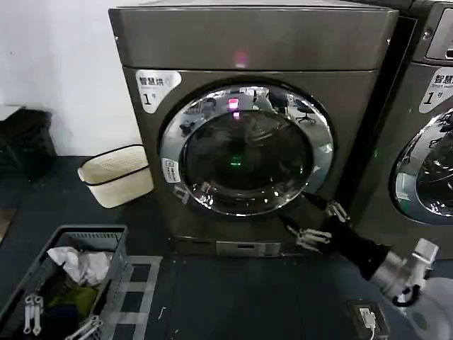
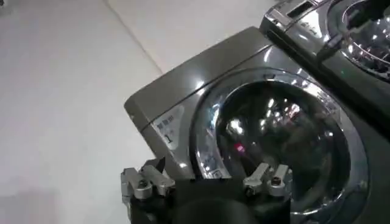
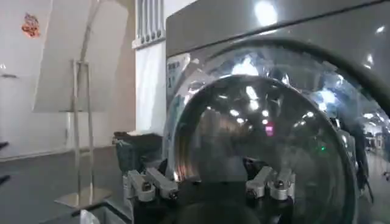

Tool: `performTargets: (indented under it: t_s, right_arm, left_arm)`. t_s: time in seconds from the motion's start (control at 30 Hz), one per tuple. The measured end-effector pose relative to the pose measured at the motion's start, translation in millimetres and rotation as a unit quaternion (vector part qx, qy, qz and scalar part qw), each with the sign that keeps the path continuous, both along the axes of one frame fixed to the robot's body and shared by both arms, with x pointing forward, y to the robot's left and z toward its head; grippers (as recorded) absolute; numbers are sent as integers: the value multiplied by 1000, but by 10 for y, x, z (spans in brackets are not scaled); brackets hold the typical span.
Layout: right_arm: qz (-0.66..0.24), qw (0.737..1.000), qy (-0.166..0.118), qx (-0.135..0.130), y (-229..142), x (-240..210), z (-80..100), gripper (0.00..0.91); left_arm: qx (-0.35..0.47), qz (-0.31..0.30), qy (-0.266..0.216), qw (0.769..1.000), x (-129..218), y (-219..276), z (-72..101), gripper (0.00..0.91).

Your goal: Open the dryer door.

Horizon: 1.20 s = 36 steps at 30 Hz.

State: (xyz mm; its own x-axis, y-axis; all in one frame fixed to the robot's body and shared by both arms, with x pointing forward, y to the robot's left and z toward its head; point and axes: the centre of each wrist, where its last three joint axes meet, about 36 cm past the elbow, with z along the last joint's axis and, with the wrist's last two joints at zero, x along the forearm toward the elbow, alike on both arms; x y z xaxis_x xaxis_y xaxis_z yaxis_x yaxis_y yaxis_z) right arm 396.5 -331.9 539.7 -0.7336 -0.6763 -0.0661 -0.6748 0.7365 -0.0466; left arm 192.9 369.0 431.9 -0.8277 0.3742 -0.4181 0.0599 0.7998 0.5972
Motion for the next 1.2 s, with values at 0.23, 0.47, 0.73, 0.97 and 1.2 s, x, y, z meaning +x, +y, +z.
performTargets:
  t_s: [0.23,0.47,0.73,0.97,1.2]
  right_arm:
    - [21,1000,0,5,132,306,-135,907]
    - [44,999,-1,8,323,606,-220,907]
    - [65,998,-6,25,506,964,-342,907]
    - [72,997,2,23,647,1225,-403,907]
    - [80,997,4,15,789,1428,-381,907]
  left_arm:
    - [-1,-1,-4,1000,-23,-43,46,907]
    - [-1,-1,-3,1000,-53,-82,65,907]
    - [-2,8,-3,1000,-89,-105,65,907]
    - [-6,13,-4,1000,-120,-134,79,907]
    - [-5,17,-6,1000,-140,-144,103,907]
